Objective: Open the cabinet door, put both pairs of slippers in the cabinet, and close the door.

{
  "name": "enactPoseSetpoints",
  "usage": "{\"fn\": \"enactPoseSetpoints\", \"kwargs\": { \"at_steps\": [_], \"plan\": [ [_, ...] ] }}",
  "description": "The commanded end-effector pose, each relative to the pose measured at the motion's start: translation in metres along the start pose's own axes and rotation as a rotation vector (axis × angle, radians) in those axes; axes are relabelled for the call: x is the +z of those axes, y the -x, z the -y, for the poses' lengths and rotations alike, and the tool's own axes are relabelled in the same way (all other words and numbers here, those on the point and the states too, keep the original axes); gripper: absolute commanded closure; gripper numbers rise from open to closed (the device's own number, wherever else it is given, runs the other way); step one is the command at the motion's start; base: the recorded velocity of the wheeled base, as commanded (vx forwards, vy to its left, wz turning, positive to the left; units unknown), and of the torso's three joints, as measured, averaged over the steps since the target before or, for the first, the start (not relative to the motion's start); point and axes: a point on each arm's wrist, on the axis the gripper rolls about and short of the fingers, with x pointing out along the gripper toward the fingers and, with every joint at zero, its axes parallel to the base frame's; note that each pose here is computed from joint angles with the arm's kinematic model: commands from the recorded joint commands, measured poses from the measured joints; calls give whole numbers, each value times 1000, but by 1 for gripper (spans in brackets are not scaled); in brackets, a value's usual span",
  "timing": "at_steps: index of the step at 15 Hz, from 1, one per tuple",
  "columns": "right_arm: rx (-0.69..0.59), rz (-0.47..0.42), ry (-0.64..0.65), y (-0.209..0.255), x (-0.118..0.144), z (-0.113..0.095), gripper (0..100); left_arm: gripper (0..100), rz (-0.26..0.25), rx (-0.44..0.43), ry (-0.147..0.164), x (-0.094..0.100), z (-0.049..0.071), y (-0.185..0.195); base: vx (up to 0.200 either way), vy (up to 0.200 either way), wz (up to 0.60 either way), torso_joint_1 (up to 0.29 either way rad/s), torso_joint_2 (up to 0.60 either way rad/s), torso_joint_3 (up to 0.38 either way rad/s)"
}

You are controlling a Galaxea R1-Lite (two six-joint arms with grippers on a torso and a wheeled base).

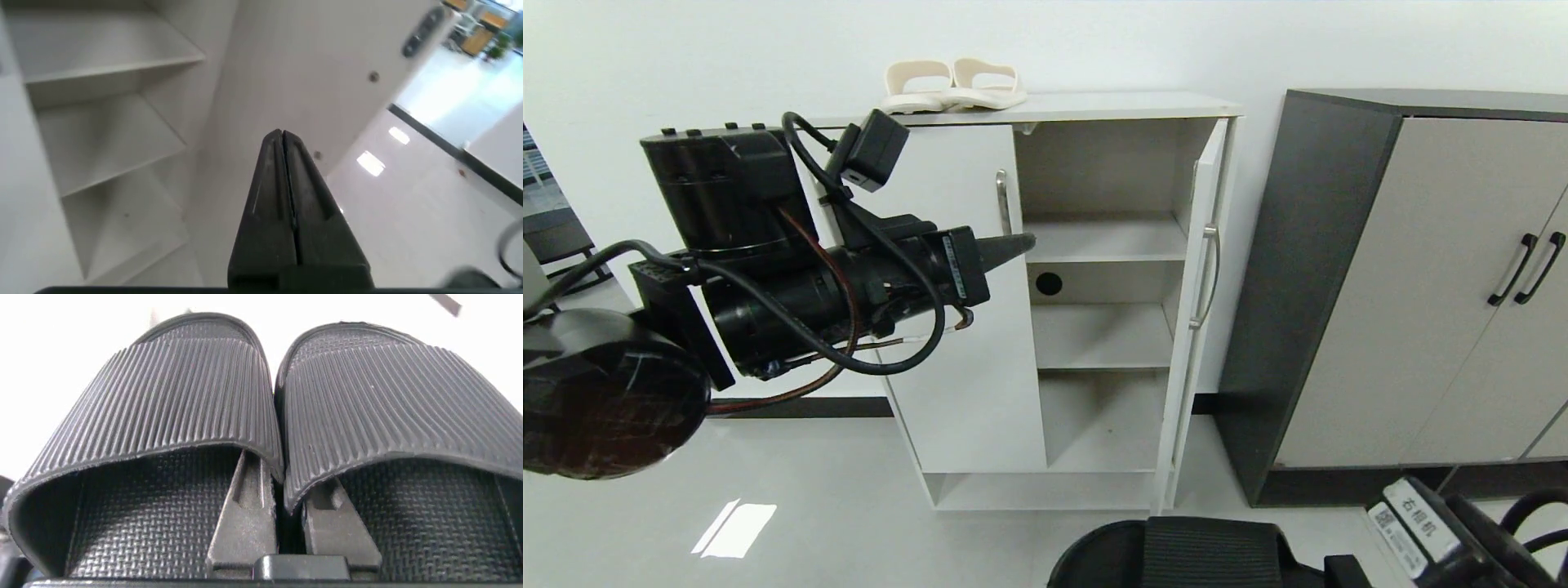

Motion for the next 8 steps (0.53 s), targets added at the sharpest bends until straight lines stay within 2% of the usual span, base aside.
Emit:
{"fn": "enactPoseSetpoints", "kwargs": {
  "at_steps": [1,2,4,6,7,8],
  "plan": [
    [-20,-18,-23,-25,4,-5,100,100,63,69,-12,15,-4,14,0,0,0,0,0,0],
    [-182,-9,-66,-47,7,7,100,100,99,139,-19,20,-4,39,0,0,0,0,0,0],
    [-297,48,-174,-74,19,20,100,100,135,180,-30,23,15,96,0,0,0,0,0,0],
    [-397,92,-192,-99,29,34,100,100,86,319,-30,14,28,144,0,0,0,0,0,0],
    [-434,114,-189,-116,35,42,100,100,63,367,-39,5,35,165,0,0,0,0,0,0],
    [-458,122,-186,-126,38,47,100,100,61,388,-44,-1,39,175,0,0,0,0,0,0]
  ]
}}
